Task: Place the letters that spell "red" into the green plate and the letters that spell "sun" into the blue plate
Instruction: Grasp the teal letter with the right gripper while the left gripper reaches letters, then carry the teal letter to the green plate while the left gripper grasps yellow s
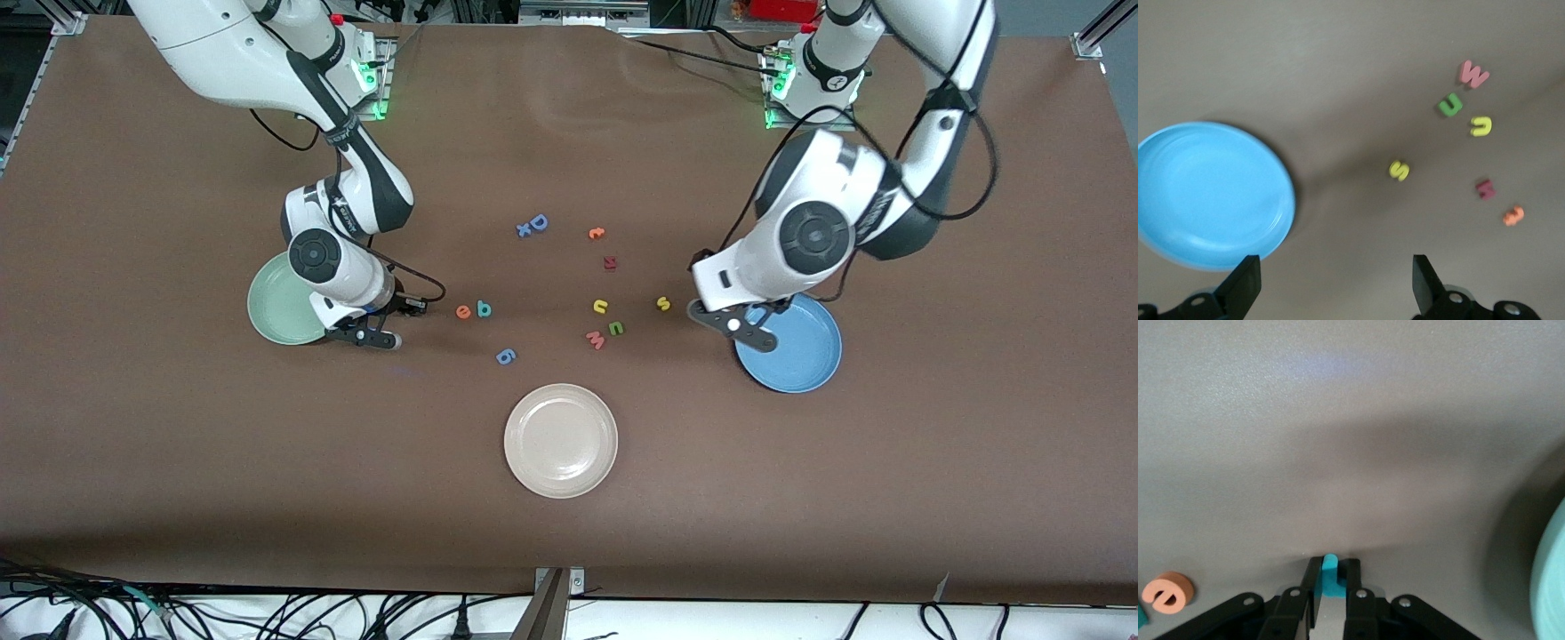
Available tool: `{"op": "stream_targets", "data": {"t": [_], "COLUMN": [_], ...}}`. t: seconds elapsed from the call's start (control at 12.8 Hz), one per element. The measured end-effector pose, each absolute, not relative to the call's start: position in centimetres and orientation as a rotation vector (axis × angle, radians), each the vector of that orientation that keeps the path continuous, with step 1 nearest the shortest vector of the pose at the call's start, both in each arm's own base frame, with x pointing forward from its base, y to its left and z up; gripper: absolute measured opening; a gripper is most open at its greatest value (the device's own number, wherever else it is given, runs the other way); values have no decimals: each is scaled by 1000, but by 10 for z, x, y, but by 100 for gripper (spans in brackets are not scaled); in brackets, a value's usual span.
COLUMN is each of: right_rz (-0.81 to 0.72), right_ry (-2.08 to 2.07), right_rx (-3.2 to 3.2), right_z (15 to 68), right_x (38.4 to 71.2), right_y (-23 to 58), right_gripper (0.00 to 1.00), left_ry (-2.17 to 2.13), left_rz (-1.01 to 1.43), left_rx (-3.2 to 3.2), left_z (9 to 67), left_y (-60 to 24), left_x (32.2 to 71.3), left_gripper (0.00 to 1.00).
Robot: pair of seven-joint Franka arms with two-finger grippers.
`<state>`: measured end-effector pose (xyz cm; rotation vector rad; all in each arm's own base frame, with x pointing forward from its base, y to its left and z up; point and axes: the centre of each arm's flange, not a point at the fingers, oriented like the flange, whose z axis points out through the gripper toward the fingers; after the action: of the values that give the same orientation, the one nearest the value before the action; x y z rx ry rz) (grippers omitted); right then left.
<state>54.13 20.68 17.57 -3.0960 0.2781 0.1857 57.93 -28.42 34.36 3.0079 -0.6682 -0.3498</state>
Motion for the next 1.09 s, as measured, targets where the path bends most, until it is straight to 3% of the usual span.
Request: {"op": "stream_targets", "data": {"t": [0.62, 1.09], "right_rz": [179, 248], "right_ry": [275, 257], "right_rx": [-3095, -3167], "right_z": [180, 262], "right_x": [543, 561], "right_y": [208, 147], "right_gripper": [19, 19], "left_ry": [-593, -586], "left_rz": [-225, -172], "left_rx": [3033, 3034], "left_z": [257, 201], "left_y": [-338, -339], "left_x": [544, 509], "left_gripper": [100, 100]}}
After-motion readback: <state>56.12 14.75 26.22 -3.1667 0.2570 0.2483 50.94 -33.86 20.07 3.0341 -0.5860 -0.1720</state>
